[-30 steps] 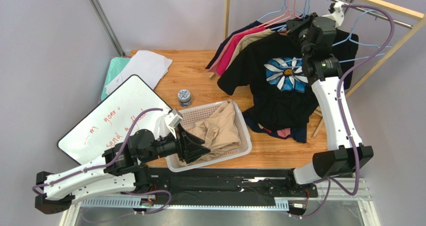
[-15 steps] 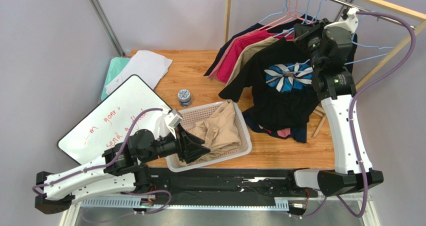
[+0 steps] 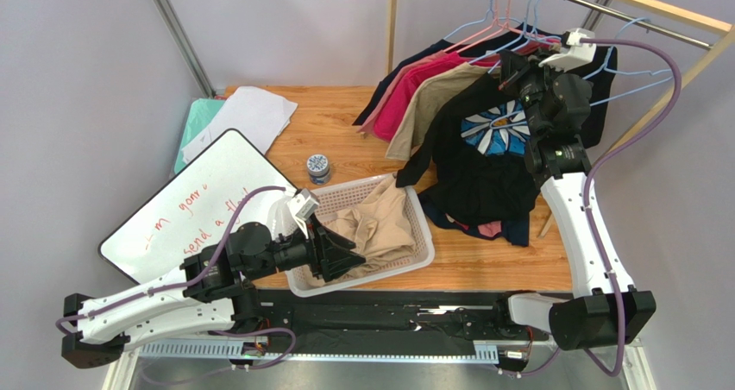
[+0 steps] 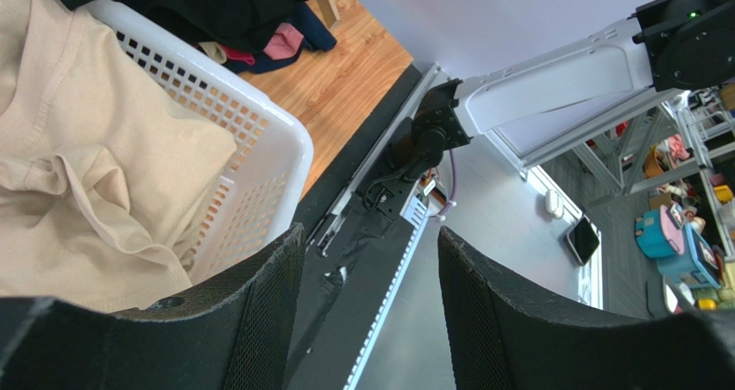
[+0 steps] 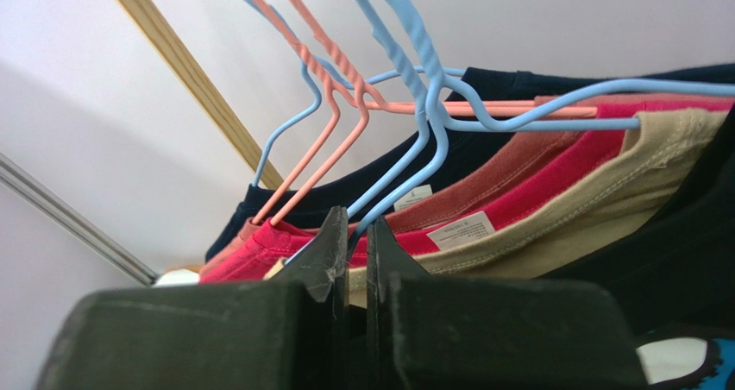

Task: Remove the t-shirt from the hanger

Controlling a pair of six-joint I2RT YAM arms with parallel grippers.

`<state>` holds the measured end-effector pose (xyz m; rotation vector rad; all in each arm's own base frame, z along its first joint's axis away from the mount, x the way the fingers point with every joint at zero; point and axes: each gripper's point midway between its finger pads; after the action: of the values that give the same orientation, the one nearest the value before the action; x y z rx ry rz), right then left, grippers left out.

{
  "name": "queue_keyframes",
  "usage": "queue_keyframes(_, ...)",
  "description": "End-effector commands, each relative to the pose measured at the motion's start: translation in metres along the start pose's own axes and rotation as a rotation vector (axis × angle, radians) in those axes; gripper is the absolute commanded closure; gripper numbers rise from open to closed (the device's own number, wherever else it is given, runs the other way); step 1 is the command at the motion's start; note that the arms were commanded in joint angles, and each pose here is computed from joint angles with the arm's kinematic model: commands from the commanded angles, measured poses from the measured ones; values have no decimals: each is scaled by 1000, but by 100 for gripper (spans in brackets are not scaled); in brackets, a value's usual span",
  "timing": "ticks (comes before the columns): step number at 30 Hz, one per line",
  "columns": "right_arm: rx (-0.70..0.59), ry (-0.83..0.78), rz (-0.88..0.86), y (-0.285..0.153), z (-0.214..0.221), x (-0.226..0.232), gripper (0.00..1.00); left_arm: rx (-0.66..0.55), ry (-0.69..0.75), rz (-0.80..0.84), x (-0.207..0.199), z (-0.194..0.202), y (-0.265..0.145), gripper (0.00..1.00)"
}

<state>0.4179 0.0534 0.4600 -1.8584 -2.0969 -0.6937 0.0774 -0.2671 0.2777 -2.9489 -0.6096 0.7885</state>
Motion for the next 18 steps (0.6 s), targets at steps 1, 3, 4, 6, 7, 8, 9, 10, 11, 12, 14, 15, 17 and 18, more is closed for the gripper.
queue_keyframes(1,-221,-215,-188,-14,-55,38,100,-28,3,30,-8,-9,2,37)
queue_keyframes(3,-243,-235,-189,-18,-61,39,100,-21,8,28,-8,-9,2,37)
queue_keyframes(4,-264,-249,-197,-20,-65,41,100,-15,11,23,-7,-8,2,37)
queue_keyframes(6,-290,-293,-200,-24,-71,42,100,-14,17,22,-8,-10,2,37)
queue_keyframes(7,-303,-309,-203,-26,-74,44,100,-14,18,22,-8,-10,2,37)
queue_keyframes(8,-308,-341,-214,-26,-75,45,100,-14,18,22,-8,-10,3,37)
queue_keyframes(9,-307,-354,-218,-25,-74,46,100,-16,18,24,-8,-11,3,37)
queue_keyframes(10,-313,-358,-219,-25,-76,46,100,-14,20,22,-8,-10,4,37)
queue_keyframes(11,-320,-389,-215,-25,-77,46,100,-15,18,23,-8,-10,5,37)
queue_keyframes(12,-321,-397,-217,-25,-78,46,100,-4,17,43,-12,-9,5,37)
queue_keyframes(14,-322,-412,-238,-26,-78,50,100,-1,17,45,-13,-9,6,37)
queue_keyframes(15,-325,-412,-239,-26,-79,51,100,4,19,46,-13,-8,6,37)
queue_keyframes(17,-309,-417,-253,-27,-75,52,100,8,20,44,-13,-7,6,37)
queue_keyframes(18,-297,-425,-253,-27,-68,49,100,7,20,41,-12,-7,7,37)
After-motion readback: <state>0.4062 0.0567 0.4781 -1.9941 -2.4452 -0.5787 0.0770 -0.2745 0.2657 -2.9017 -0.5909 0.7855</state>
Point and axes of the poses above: each gripper's point midway between its finger pads, its own y axis out along the fingers, its own x axis along the line the jaws close on, z = x × y, and after that the axes turned 7 degrees about y, right-handed
